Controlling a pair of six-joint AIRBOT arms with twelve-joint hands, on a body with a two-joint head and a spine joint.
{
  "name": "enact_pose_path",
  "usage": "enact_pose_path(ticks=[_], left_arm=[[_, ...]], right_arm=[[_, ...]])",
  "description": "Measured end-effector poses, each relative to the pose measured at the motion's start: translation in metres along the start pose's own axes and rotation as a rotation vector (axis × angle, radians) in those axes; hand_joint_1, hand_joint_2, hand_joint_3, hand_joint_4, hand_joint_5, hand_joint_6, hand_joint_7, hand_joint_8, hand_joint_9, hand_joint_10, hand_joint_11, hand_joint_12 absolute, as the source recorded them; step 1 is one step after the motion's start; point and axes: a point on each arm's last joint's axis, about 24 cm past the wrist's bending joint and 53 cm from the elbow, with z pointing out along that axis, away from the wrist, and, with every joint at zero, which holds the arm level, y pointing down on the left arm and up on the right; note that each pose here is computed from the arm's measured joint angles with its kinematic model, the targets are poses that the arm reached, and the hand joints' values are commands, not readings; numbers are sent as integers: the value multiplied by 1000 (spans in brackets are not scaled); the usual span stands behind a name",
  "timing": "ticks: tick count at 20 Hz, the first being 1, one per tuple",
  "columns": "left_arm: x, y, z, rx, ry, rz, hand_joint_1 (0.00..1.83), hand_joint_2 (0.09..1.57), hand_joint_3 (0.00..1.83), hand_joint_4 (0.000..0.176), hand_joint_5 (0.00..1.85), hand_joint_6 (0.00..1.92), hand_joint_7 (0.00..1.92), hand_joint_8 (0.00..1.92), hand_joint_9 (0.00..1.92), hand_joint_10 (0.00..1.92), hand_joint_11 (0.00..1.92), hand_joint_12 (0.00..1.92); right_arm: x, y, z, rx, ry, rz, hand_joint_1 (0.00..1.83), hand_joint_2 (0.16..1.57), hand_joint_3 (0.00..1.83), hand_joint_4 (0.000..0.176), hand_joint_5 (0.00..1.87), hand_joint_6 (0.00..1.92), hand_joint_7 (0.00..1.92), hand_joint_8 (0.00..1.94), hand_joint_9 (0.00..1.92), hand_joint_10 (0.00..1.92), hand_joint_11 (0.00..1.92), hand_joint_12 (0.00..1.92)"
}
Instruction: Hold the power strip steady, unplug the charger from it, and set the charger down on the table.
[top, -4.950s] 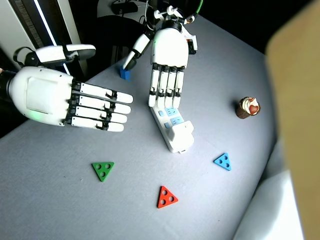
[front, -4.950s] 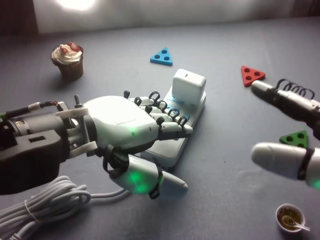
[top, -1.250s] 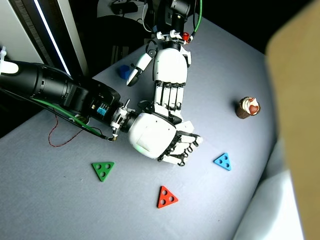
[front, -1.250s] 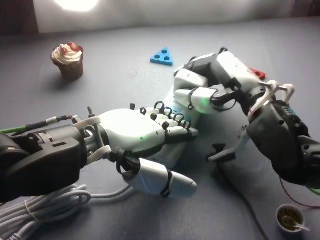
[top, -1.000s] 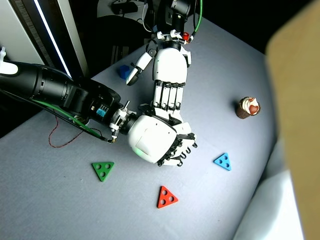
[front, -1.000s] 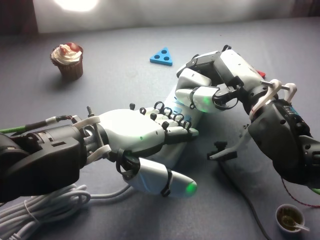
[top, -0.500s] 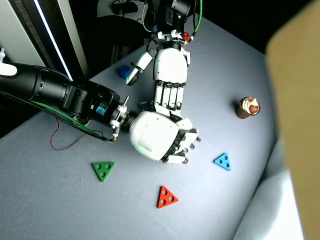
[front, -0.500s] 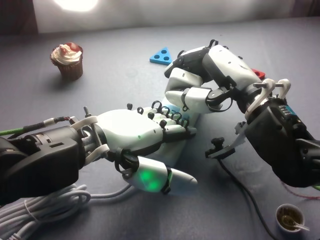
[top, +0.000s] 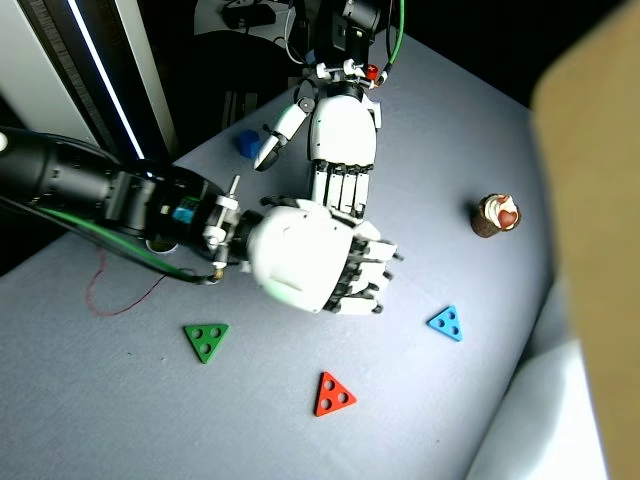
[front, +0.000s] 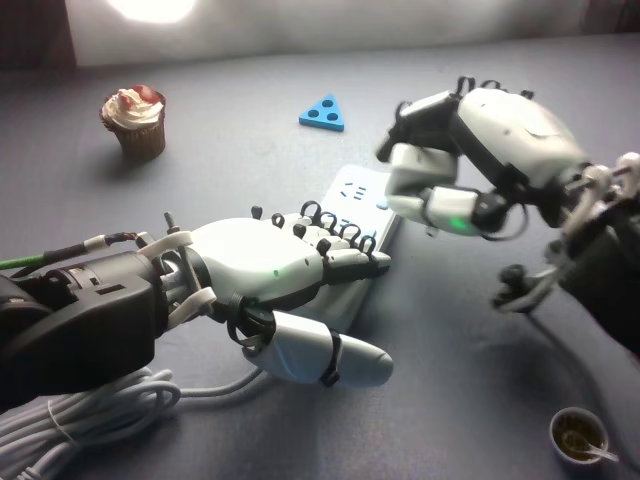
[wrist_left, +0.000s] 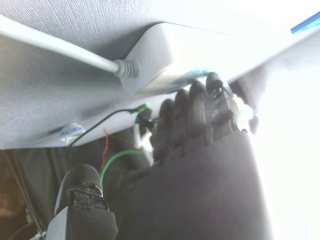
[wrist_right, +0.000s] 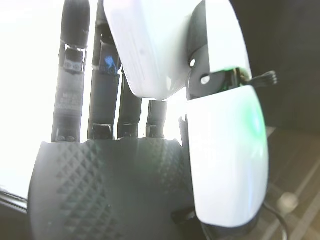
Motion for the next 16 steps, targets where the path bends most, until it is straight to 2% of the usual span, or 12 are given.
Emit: enact_pose_path(ticks=[1,2,3,4,6,9,11,13,14,15,16], left_arm=[[0,0,0,0,0,-1,0,1092,0,0,124,4,132,5,115,5,11,225],[0,0,0,0,0,-1,0,1093,0,0,124,3,136,6,117,6,11,227],[0,0,0,0,0,-1,0,1095,1,0,132,6,147,10,134,12,27,234],[0,0,0,0,-1,-1,5,1096,1,0,132,6,148,9,134,11,28,236],[0,0,0,0,-1,-1,0,1097,1,0,107,0,124,0,117,1,8,231],[0,-2,0,4,-2,-3,0,1098,1,0,116,7,129,8,118,6,16,232],[-1,-1,-1,3,-4,-2,0,1093,0,0,115,5,131,7,116,4,12,232],[-1,-1,-1,2,-5,-3,28,1098,0,0,123,6,129,4,117,4,15,237],[-1,-1,-1,2,-5,-4,18,1099,1,0,119,4,124,1,111,1,6,237],[-1,-1,-1,2,-5,-4,24,1097,0,0,120,3,128,3,114,2,8,242],[-1,-1,-1,2,-5,-5,15,1096,0,0,114,0,124,1,110,0,6,245]], right_arm=[[-1,4,-2,-26,16,-40,1355,1063,15,0,1022,896,1134,651,1026,855,712,905],[-2,11,-5,-54,38,-81,1258,1080,0,0,1021,923,1112,737,1010,469,701,900],[-5,20,-7,-90,50,-123,1233,1087,8,26,1014,954,1068,809,1064,228,693,894],[-5,27,-9,-125,72,-181,1228,1093,3,30,1008,971,1060,819,1112,102,700,888],[-6,30,-12,-149,109,-246,1230,1089,0,32,1006,958,1084,796,1154,24,730,872],[-8,23,-21,-177,178,-392,1226,1105,0,11,934,1067,1090,789,1144,3,720,867],[0,18,-25,-186,236,-455,1221,1116,1,6,910,1132,1066,804,1108,0,691,850],[13,22,-33,-239,301,-513,1218,1125,1,0,889,1189,1048,808,1040,0,636,816],[18,23,-36,-259,322,-522,1159,1148,0,0,899,1105,944,317,1006,3,604,819],[23,22,-40,-266,338,-530,1140,1160,0,0,881,1121,944,106,973,0,565,814],[26,20,-42,-264,349,-531,1122,1123,0,0,759,421,917,29,926,0,519,809]])
